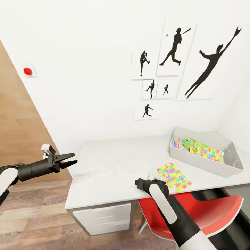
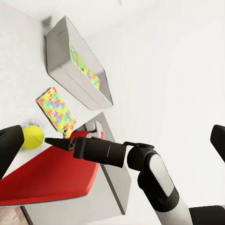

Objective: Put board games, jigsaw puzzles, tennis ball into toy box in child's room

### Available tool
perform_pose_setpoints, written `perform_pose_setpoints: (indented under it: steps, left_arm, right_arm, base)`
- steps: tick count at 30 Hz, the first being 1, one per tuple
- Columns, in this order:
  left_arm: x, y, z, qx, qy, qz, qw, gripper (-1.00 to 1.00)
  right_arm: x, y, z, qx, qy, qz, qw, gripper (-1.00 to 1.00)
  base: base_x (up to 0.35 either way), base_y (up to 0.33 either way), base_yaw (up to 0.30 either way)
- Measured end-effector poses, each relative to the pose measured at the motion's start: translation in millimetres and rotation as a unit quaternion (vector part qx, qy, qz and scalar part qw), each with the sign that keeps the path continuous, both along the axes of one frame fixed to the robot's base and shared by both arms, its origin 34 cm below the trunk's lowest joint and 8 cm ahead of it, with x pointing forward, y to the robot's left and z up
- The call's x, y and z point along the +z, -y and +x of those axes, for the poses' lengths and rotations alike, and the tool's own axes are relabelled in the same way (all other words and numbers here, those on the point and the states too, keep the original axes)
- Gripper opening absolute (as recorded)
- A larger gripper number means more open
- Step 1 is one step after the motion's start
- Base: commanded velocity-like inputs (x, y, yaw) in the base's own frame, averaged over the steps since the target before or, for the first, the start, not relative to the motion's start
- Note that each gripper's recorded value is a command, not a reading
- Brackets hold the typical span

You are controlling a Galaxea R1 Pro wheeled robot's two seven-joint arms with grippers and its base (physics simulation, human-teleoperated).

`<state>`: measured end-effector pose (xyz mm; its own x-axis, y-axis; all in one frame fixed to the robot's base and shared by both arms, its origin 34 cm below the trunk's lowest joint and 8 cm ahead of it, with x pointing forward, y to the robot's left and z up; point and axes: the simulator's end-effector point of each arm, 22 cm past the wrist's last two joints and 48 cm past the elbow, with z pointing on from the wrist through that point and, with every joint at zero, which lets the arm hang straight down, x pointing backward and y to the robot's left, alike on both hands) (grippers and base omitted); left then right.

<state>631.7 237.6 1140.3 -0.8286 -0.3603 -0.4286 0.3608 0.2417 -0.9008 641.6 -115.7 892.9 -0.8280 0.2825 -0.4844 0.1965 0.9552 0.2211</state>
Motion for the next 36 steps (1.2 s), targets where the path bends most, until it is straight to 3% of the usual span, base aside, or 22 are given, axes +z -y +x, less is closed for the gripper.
perform_pose_setpoints:
  steps: [36]
  left_arm:
    - [-30.9, 0.0, 7.0, 0.000, -0.029, 0.001, 0.9996, 1.00]
  right_arm:
    - [-31.0, -0.1, -7.6, 0.000, -0.029, 0.000, 0.9996, 1.00]
  base:
    - [0.055, -0.003, 0.000]
